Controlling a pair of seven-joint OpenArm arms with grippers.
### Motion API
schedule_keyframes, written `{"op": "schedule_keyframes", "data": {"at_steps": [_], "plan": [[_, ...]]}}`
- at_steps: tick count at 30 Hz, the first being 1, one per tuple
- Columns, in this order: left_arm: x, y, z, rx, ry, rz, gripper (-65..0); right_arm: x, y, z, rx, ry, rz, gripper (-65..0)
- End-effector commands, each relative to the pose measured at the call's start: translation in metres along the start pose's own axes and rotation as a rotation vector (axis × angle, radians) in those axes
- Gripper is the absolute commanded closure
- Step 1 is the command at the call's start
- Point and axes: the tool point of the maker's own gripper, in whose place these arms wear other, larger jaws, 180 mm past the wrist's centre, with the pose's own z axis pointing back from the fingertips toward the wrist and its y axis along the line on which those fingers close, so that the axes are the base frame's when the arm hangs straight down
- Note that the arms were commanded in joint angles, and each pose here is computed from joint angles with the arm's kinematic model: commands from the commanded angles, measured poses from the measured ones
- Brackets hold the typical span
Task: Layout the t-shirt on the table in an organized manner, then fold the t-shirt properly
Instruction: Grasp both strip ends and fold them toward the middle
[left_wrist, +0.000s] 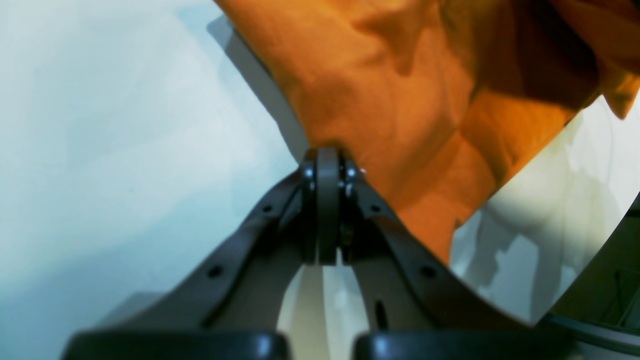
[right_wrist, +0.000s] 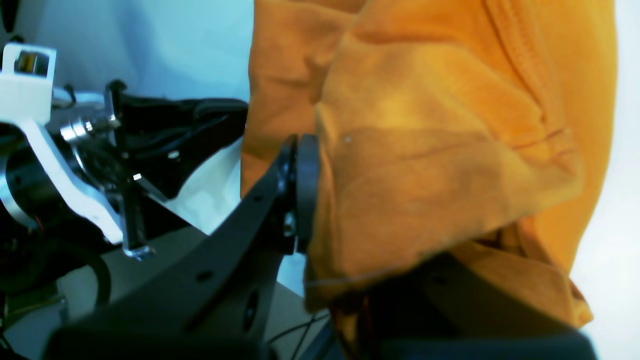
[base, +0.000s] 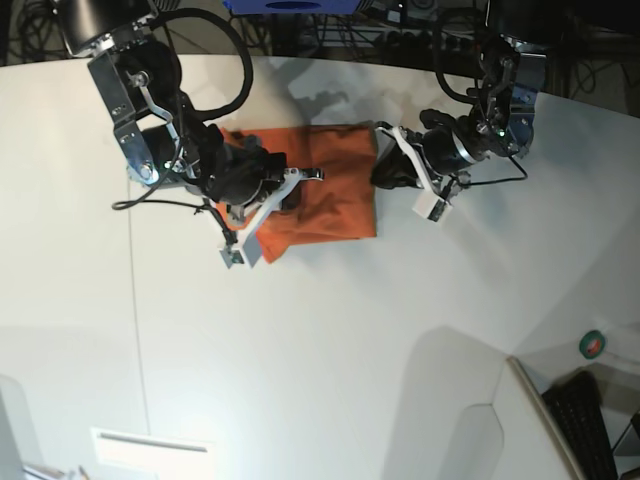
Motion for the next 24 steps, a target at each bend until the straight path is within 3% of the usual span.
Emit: {"op": "schedule_keyframes", "data": {"at_steps": [1,7,24], "plan": [[0.015,0.001,0.002,-0.005,-0.046,-0.011,0.0,0.011,0.011,0.003,0.030,-0.036,0.020,0.0],[0.015,0.001,0.002,-0.005,-0.045,-0.012,0.0,0.023,0.021,-0.001,0.048,-0.072,0.031,0.0],[0.016,0.001,0.002,-0.005,-0.046,-0.014,0.0,0.013,0.010,-0.017,0.022,-0.028,-0.008,0.0]]}}
